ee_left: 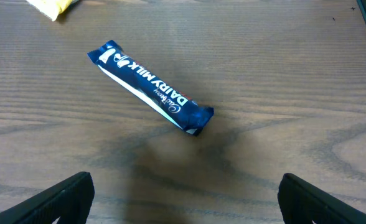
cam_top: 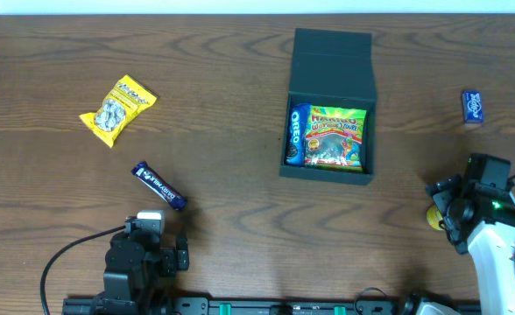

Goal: Pack container
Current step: 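Move the right gripper down onto the yellow Mentos tube and grasp it, then lift the Mentos tube and carry it left into the box's right side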

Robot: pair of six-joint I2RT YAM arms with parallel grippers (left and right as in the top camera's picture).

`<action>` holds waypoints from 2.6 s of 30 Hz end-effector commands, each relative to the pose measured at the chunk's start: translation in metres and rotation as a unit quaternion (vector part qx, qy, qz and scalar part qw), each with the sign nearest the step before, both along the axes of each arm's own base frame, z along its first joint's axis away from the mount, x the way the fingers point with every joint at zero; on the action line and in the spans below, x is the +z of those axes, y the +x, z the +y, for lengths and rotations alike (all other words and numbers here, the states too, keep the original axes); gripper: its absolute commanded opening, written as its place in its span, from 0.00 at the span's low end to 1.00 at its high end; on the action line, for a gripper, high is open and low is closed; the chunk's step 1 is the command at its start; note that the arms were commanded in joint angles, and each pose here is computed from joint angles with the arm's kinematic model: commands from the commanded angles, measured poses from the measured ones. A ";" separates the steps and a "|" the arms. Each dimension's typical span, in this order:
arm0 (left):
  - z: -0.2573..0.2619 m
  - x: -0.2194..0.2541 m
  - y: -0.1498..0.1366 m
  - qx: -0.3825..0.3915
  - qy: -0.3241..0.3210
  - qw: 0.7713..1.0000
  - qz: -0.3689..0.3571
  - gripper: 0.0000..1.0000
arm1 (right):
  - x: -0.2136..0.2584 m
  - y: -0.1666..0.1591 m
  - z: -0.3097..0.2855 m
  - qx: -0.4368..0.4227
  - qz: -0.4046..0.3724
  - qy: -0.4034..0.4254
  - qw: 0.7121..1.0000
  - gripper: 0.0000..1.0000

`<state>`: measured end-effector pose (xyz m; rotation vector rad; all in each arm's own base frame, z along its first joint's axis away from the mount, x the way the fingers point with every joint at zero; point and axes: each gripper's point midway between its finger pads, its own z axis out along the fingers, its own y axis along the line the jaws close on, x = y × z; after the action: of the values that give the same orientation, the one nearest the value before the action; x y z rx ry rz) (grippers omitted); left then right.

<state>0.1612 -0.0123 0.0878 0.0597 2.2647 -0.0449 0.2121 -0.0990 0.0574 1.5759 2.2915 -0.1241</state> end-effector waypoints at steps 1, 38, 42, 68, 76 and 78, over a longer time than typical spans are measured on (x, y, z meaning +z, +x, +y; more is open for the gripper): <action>0.003 -0.018 -0.005 0.005 0.009 1.000 0.027 0.95 | 0.000 -0.003 -0.005 0.005 0.007 -0.013 1.000 0.98; 0.003 -0.018 -0.005 0.005 0.009 1.000 0.027 0.95 | -0.009 -0.005 -0.002 0.007 0.002 -0.011 1.000 0.08; 0.003 -0.018 -0.005 0.005 0.009 1.000 0.027 0.95 | 0.000 -0.002 -0.003 0.007 -0.019 -0.017 1.000 0.03; 0.003 -0.018 -0.005 0.005 0.009 1.000 0.027 0.95 | 0.170 0.040 0.130 0.375 -0.168 0.078 0.908 0.01; 0.003 -0.018 -0.005 0.005 0.009 1.000 0.027 0.95 | 0.186 0.039 0.199 0.521 -0.088 0.159 0.834 0.01; 0.003 -0.018 -0.005 0.005 0.009 1.000 0.027 0.95 | 0.182 0.045 0.208 0.539 -0.061 0.167 0.824 0.01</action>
<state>0.1613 -0.0124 0.0879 0.0597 2.2644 -0.0449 0.2496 0.0900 0.2335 0.3229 2.7794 0.6081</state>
